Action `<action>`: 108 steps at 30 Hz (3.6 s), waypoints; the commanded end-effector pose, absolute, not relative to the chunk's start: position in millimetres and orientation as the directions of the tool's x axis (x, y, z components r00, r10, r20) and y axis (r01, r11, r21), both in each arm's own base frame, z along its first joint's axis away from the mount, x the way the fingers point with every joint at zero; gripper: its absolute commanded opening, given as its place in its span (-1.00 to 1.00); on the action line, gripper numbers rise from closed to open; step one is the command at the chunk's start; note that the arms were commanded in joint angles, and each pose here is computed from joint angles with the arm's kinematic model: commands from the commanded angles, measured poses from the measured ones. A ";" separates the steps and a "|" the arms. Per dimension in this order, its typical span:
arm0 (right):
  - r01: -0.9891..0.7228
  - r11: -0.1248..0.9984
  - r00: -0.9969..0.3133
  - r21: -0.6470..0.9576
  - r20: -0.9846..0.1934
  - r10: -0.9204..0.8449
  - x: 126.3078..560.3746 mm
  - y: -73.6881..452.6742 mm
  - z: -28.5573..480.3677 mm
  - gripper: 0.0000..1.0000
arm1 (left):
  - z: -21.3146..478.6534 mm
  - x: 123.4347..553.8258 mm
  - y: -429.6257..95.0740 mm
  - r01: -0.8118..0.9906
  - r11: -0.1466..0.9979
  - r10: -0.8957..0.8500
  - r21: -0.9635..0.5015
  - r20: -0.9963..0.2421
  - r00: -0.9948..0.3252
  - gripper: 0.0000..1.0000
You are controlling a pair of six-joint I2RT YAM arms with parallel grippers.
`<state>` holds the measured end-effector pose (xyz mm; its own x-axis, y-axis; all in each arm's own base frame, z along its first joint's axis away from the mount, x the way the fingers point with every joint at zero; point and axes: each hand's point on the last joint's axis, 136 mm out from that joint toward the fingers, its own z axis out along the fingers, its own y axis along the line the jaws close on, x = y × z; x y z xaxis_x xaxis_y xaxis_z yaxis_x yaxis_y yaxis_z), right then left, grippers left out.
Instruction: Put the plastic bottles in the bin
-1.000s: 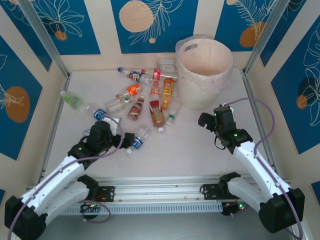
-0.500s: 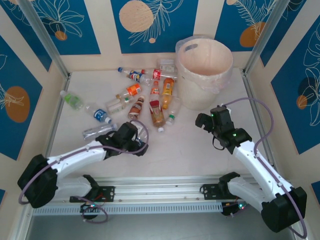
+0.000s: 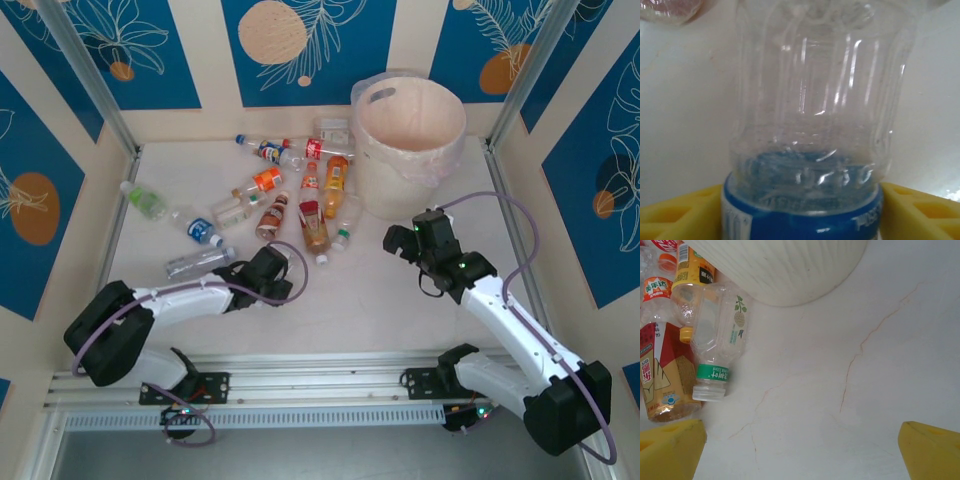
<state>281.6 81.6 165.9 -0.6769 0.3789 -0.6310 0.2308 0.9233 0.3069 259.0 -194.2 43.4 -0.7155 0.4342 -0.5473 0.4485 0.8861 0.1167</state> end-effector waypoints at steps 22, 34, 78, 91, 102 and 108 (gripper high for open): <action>-0.241 0.707 -0.773 0.665 -0.572 0.274 277.5 210.0 264.4 0.93 | 184.6 258.9 -229.4 0.581 0.813 0.242 -0.038 -0.885 -0.398 -0.06; -0.559 0.571 -0.706 0.601 -0.707 0.052 274.8 301.2 337.5 1.00 | 251.8 264.2 -261.4 0.686 0.727 0.171 -0.032 -0.959 -0.226 -0.09; -0.578 0.588 -0.672 0.566 -0.739 0.052 298.7 304.9 352.0 -0.07 | 308.4 251.1 -257.2 0.712 0.697 0.008 -0.087 -0.992 -0.129 1.00; -0.424 0.849 -0.277 0.316 -0.938 0.211 378.4 179.9 482.9 -0.07 | 305.6 256.2 -227.0 0.599 0.793 -0.018 -0.112 -0.987 -0.161 1.00; -0.069 0.988 -0.094 0.138 -0.987 0.131 488.8 106.6 505.0 -0.08 | 293.2 261.5 -210.9 0.521 0.846 -0.016 -0.115 -0.981 -0.191 0.99; 0.008 1.000 -0.190 0.007 -0.982 0.008 543.0 105.9 469.4 -0.36 | 290.0 262.7 -195.2 0.459 0.880 -0.028 -0.119 -0.980 -0.199 1.00</action>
